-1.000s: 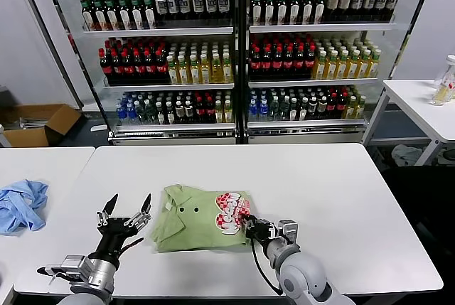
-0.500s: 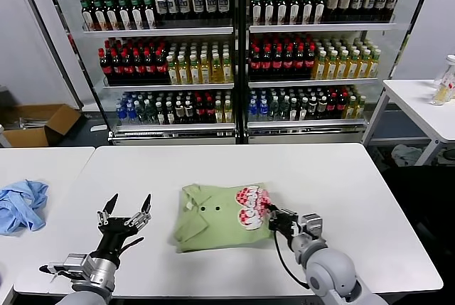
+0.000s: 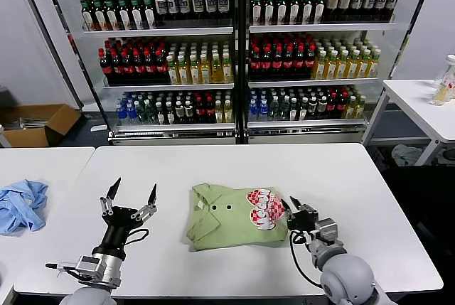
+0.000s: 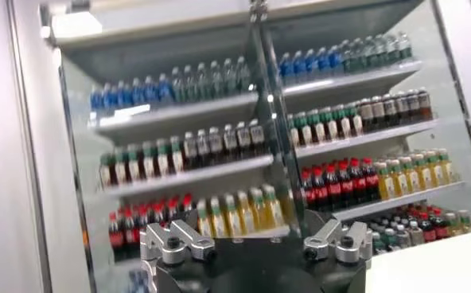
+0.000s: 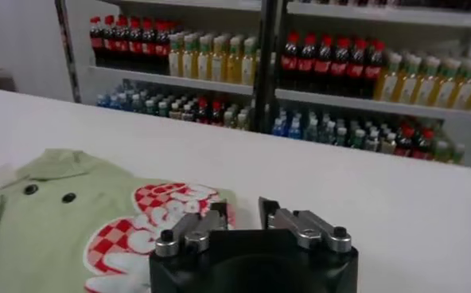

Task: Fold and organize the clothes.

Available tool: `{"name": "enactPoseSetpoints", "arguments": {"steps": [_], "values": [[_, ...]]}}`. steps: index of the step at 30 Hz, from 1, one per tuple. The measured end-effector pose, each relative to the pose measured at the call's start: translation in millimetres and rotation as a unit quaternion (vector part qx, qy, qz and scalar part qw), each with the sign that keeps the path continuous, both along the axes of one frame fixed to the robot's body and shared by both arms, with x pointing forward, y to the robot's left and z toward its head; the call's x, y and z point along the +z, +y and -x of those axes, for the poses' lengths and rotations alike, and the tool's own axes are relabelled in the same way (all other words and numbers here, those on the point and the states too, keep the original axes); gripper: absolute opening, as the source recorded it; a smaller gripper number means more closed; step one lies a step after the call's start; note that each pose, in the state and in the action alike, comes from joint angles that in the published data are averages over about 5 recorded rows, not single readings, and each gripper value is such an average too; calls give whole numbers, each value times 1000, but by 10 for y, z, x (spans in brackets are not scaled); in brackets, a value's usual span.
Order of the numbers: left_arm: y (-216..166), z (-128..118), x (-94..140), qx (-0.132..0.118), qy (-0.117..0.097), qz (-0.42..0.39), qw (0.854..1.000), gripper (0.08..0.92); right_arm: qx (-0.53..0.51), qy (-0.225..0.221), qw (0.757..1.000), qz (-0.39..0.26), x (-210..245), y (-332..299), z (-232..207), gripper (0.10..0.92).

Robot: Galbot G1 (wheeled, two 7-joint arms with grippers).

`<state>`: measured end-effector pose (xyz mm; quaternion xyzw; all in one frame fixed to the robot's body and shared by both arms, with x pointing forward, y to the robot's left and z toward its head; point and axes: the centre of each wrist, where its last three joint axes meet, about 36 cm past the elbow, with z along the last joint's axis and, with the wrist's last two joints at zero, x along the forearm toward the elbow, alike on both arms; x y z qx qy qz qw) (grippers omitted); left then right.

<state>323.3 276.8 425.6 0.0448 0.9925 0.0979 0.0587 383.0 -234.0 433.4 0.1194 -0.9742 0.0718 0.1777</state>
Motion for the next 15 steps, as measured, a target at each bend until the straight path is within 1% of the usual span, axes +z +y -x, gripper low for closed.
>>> {"name": "enactPoseSetpoints", "arguments": {"steps": [8,12,15], "values": [[35,-116,50,-18,-60,-74,995,823,-17,-54,998,20,259,-174,49,578],[66,-173,81,-18,-79,-108,991,823,-25,-86,996,29,325,-244,-3,691],[78,-207,111,-18,-84,-111,990,823,-32,-107,993,35,340,-300,-77,771]]}}
